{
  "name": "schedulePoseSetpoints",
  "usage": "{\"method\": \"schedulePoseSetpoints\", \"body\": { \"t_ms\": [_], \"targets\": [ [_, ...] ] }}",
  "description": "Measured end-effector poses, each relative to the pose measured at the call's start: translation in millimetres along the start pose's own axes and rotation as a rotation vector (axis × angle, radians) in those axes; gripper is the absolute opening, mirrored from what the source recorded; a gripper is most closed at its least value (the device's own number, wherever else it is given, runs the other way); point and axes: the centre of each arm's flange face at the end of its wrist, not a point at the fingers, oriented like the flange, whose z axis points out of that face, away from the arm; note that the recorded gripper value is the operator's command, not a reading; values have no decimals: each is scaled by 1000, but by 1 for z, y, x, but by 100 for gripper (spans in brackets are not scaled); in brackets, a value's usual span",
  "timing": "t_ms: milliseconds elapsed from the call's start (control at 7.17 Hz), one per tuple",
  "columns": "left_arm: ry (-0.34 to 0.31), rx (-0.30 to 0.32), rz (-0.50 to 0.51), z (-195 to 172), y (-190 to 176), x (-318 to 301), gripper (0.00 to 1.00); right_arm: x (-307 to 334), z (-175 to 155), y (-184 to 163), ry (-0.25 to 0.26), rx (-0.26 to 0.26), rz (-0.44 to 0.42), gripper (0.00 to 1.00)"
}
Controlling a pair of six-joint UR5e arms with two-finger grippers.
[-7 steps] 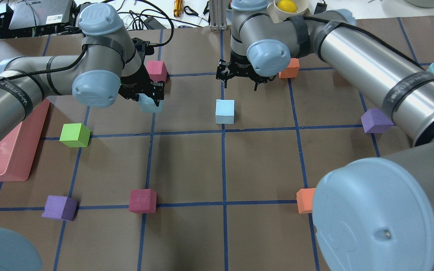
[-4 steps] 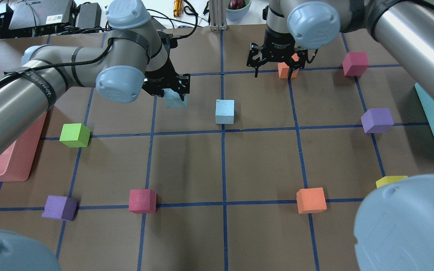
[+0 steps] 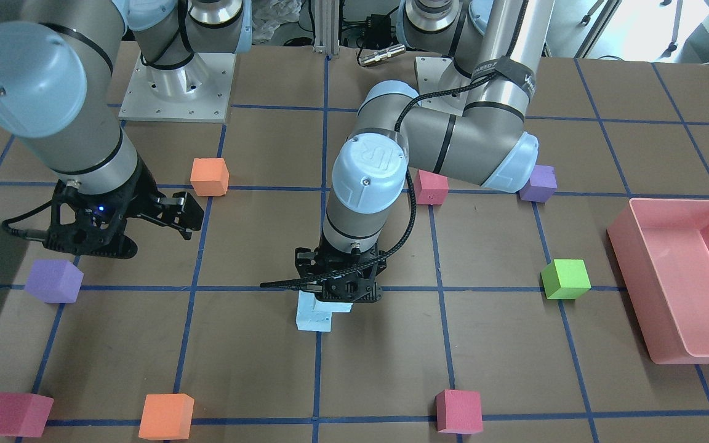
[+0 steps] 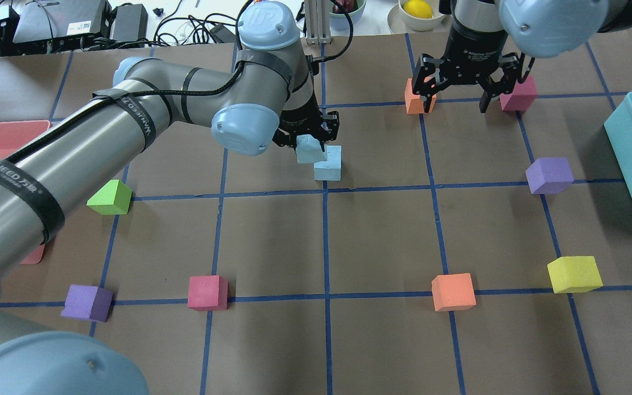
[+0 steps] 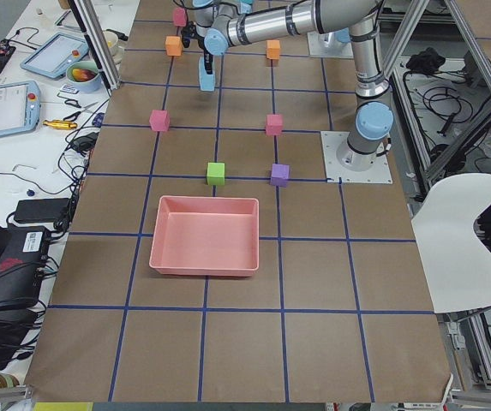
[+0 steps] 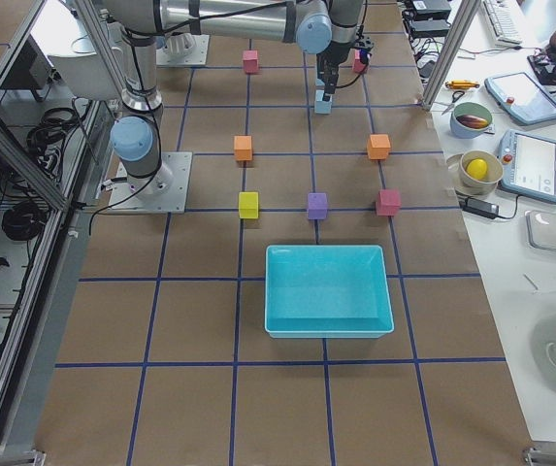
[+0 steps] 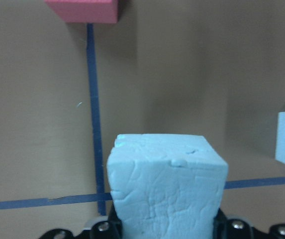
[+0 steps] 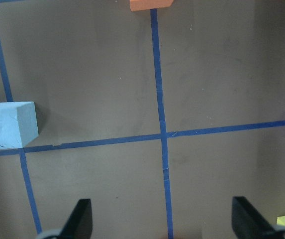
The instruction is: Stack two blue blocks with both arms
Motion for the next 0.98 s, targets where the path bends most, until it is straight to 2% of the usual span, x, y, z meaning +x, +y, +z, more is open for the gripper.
{"method": "schedulePoseSetpoints", "body": {
  "t_ms": [279,558,698,977],
  "targets": [
    [-1,0,-4,10,-8,21,0,10,-3,28,29,11,5,100],
    [-14,-12,3,22,-7,29,0,18,-22,36,74,50,13,100],
    [-19,-16,4,26,-8,30,0,17,-29,40,53,61,15,100],
    [-26,-19,9,31,-10,30,0,12,-33,44,-23,62,15,100]
  ]
}}
